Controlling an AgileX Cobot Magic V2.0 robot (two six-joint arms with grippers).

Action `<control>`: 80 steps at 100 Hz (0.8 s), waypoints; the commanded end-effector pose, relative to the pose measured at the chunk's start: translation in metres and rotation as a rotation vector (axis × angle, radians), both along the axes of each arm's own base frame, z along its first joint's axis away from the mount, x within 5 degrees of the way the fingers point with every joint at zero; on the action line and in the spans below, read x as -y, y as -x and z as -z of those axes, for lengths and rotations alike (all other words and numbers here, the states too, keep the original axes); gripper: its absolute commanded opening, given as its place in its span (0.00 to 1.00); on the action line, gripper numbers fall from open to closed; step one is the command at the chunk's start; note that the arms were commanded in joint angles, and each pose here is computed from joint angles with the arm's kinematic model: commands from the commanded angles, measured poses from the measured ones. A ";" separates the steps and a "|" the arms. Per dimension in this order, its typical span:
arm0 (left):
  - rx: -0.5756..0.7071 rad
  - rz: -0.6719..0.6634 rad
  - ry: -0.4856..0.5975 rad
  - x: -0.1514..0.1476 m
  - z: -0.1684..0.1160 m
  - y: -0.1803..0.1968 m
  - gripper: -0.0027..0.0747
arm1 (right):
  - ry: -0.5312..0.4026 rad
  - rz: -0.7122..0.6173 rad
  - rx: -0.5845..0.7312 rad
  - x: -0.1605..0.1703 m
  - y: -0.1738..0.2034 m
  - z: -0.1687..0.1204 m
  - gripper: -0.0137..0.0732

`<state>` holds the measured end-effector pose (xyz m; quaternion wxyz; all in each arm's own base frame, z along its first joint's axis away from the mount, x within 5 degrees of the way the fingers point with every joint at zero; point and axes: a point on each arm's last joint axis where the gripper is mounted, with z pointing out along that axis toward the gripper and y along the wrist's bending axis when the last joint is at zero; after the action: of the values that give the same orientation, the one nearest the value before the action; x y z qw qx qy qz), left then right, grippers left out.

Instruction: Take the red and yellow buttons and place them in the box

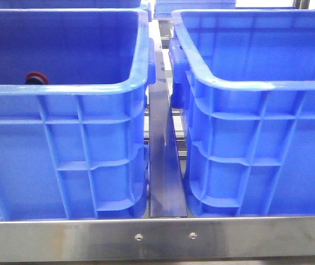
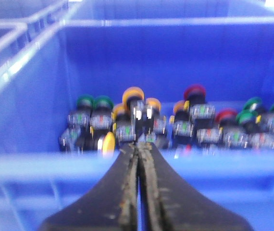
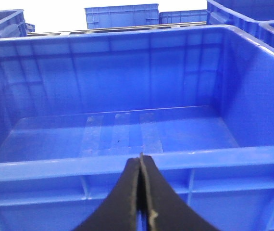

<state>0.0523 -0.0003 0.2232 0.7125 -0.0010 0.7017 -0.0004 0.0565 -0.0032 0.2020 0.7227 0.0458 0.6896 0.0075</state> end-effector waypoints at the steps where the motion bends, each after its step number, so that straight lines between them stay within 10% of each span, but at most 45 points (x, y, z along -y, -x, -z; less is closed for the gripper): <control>1: 0.134 -0.003 0.010 0.000 -0.034 0.006 0.01 | 0.018 -0.001 0.081 0.000 0.002 -0.006 0.09; 80: -0.435 0.016 0.011 0.000 -0.126 -0.117 0.13 | 0.018 -0.001 0.081 0.000 0.002 -0.006 0.09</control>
<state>0.1462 -0.0009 0.3351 0.5500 0.0051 0.8351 -0.0065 0.0565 -0.0032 0.2020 0.7227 0.0458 0.6896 0.0075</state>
